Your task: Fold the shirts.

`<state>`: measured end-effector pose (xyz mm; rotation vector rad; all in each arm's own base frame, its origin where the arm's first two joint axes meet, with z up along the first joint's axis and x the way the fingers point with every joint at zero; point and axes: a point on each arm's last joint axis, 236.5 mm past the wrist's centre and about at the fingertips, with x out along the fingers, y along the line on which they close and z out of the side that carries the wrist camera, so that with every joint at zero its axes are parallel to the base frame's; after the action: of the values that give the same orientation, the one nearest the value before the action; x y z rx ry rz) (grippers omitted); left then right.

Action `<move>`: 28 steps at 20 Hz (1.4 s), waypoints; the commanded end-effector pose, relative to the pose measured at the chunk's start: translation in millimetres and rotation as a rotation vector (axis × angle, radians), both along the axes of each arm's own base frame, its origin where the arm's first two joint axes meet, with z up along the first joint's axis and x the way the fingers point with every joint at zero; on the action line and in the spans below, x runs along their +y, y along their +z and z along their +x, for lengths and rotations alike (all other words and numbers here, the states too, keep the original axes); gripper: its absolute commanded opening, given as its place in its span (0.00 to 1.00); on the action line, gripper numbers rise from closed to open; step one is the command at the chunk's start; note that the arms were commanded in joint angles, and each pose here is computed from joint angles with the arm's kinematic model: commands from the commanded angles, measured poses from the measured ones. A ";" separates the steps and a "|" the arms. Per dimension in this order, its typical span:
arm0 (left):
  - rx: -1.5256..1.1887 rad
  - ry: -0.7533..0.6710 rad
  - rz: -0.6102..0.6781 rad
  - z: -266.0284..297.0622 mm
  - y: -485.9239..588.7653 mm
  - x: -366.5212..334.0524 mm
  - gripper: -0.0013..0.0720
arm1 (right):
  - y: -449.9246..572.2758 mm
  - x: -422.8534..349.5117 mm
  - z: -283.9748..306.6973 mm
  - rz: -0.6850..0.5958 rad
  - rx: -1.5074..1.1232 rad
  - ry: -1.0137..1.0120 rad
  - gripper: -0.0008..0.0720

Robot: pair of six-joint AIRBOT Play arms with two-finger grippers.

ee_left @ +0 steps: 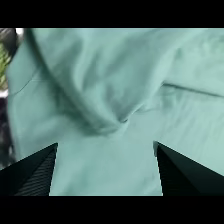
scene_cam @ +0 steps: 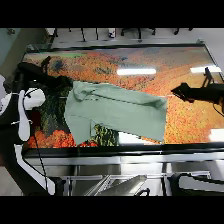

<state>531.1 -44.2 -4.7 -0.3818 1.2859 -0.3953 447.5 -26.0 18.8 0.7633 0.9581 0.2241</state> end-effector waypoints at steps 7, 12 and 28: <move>0.337 0.058 -0.232 -100.5 -83.5 23.2 0.94 | -46.9 -19.9 -171.0 0.096 0.310 -0.098 0.43; 0.388 -0.021 -0.249 -105.8 -99.9 -3.2 0.83 | -77.3 14.0 -208.0 0.189 0.424 -0.067 0.57; 0.293 -0.127 -0.228 -86.7 -70.5 -25.9 0.04 | -133.3 86.8 -167.1 0.219 0.392 0.052 0.03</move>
<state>442.2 -59.7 -82.8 -0.6003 1.5830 -0.5798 259.8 53.9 -119.0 1.0141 1.4025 0.1926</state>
